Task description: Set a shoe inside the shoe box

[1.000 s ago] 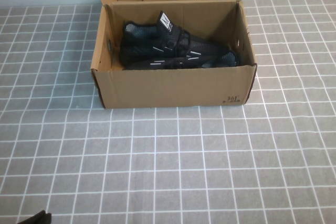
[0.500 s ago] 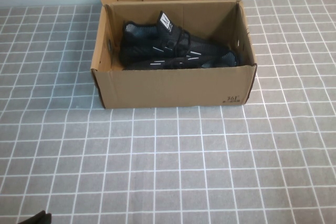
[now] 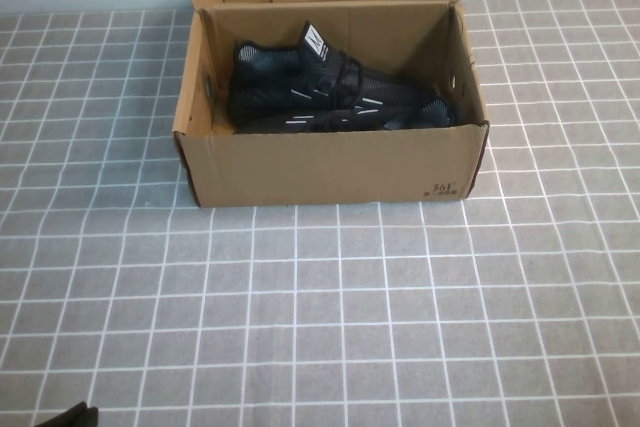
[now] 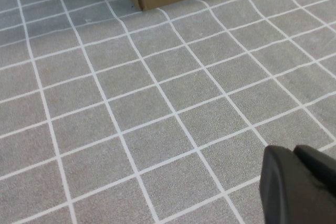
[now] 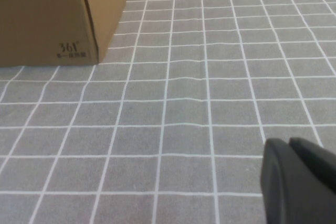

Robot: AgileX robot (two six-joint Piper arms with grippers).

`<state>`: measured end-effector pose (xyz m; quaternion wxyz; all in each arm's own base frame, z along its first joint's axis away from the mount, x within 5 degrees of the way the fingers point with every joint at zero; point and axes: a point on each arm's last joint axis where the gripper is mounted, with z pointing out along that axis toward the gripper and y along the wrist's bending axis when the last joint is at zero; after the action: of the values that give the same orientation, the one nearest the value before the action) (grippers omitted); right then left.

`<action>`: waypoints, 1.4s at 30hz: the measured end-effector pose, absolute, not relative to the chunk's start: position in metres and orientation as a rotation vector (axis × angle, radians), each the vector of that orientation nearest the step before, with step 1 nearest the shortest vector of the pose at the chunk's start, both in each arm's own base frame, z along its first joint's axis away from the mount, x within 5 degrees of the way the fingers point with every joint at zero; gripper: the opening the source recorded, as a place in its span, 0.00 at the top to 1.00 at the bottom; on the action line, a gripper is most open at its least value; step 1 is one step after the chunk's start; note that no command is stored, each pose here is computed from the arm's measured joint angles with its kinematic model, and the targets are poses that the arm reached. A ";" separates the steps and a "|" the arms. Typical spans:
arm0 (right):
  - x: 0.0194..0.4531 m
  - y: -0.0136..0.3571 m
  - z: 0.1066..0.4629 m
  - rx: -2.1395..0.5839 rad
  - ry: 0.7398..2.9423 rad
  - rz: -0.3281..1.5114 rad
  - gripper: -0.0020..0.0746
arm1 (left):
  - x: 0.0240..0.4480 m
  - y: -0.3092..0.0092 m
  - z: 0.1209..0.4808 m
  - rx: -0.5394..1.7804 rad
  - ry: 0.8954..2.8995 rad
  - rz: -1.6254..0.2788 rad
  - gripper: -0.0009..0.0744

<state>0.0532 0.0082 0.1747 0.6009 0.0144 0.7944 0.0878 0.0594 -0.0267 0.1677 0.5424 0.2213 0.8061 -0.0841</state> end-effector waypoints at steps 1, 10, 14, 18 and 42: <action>0.053 0.008 0.175 0.033 1.841 0.203 1.00 | 0.059 -0.027 0.168 0.525 1.914 -0.200 0.99; 0.053 0.008 0.175 0.033 1.841 0.203 0.99 | 0.059 -0.027 0.168 0.525 1.914 -0.200 0.99; 0.053 0.008 0.175 0.033 1.841 0.203 0.99 | 0.059 -0.027 0.168 0.525 1.914 -0.200 0.99; 0.053 0.008 0.175 0.033 1.841 0.203 0.99 | 0.059 -0.027 0.168 0.525 1.914 -0.200 0.99; 0.053 0.008 0.174 0.033 1.844 0.204 0.99 | 0.056 -0.005 0.187 0.063 1.695 -0.070 0.99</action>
<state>0.0530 0.0082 0.1743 0.5996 0.0142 0.7954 0.0878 0.0560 -0.0049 0.1873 0.6610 0.0278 0.7492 -0.0311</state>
